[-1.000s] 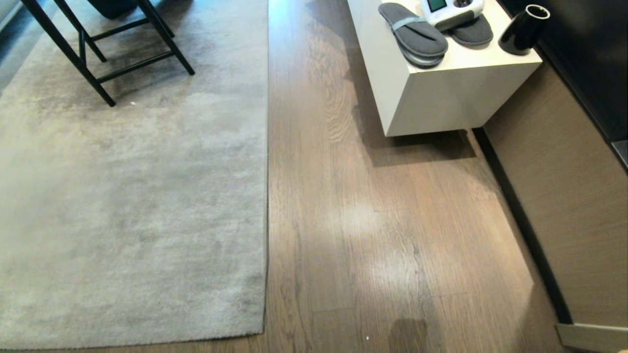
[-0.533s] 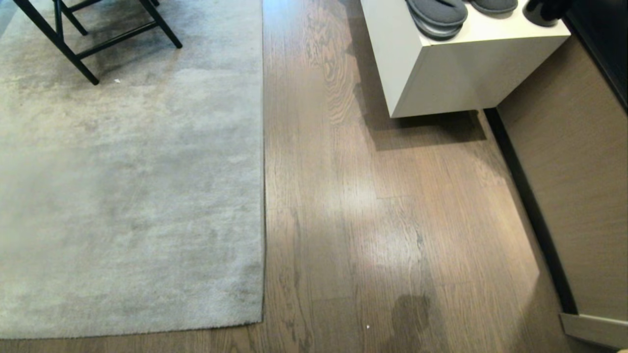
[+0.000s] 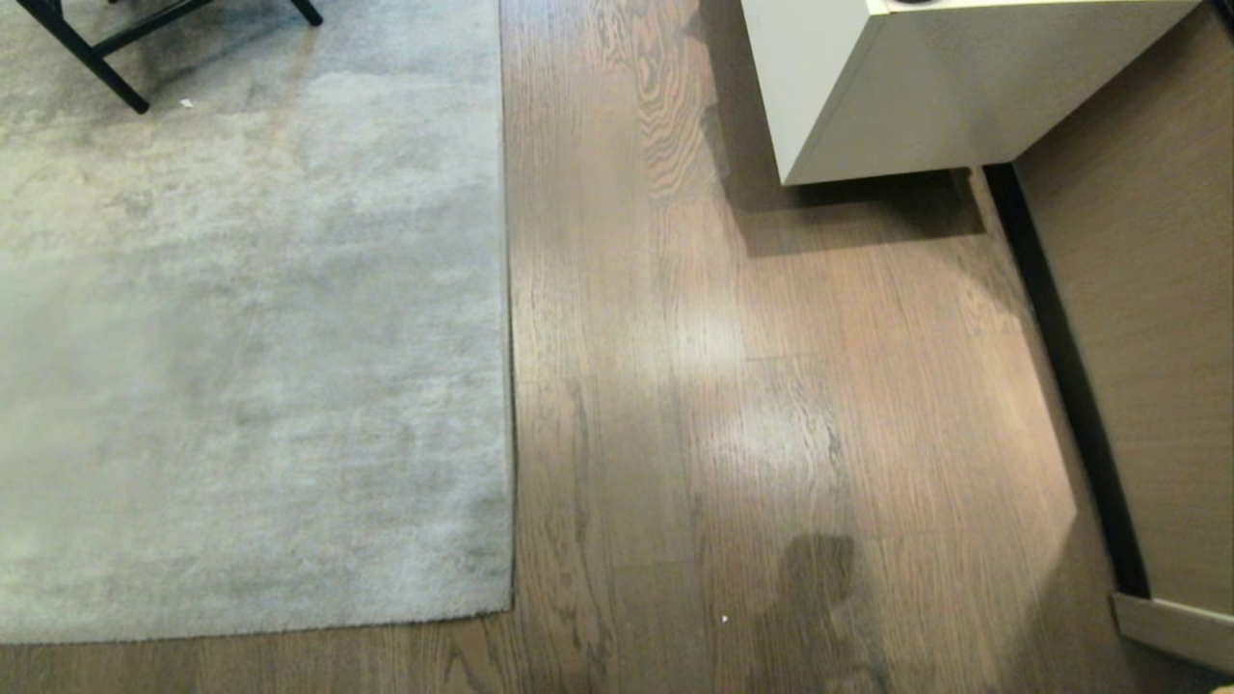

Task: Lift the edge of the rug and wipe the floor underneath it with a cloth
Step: Put down the rag

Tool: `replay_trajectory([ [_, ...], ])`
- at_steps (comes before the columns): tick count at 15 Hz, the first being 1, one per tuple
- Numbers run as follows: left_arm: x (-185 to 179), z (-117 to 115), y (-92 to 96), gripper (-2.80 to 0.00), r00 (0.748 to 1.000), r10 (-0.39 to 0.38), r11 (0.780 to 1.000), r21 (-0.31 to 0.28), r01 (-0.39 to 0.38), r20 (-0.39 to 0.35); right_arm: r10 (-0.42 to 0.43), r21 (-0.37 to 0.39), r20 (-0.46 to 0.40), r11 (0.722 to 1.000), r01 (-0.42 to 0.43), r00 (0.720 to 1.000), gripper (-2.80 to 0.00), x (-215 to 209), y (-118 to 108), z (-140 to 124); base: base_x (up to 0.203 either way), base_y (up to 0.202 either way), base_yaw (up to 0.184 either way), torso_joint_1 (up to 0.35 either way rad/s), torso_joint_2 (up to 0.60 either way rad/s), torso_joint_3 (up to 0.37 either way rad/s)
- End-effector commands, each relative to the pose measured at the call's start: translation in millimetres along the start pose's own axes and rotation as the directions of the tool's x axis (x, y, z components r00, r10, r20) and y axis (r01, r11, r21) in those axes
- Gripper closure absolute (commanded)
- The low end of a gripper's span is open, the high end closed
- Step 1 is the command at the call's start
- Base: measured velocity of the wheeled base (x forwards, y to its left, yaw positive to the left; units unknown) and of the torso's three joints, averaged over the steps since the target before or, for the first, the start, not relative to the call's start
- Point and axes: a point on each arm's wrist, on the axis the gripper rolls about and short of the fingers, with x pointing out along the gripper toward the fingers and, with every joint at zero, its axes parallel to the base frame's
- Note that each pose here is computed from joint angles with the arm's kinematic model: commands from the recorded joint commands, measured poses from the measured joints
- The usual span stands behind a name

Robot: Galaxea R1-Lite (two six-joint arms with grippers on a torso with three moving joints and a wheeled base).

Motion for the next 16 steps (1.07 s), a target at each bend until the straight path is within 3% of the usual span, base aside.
replay_trajectory([
  [1,0.1,-0.2,0.0,0.0,1.0,0.0,1.0,0.0,0.0,0.0,0.001,0.0,-0.001,1.0,-0.001,1.0,0.0,0.1,0.0,0.0,0.0,0.0,0.0,0.002,0.01,-0.191],
  [11,0.1,-0.2,0.0,0.0,1.0,0.0,1.0,-0.001,0.0,-0.001,0.001,0.0,-0.001,1.0,-0.001,1.0,0.0,0.1,0.0,0.0,0.0,0.0,0.0,0.003,0.0,-0.199],
  [16,0.0,0.1,0.0,0.0,1.0,0.0,1.0,0.0,0.0,0.0,0.001,-0.001,-0.001,1.0,-0.001,1.0,0.0,0.1,0.0,0.0,0.0,0.0,0.0,0.005,0.0,-0.058],
])
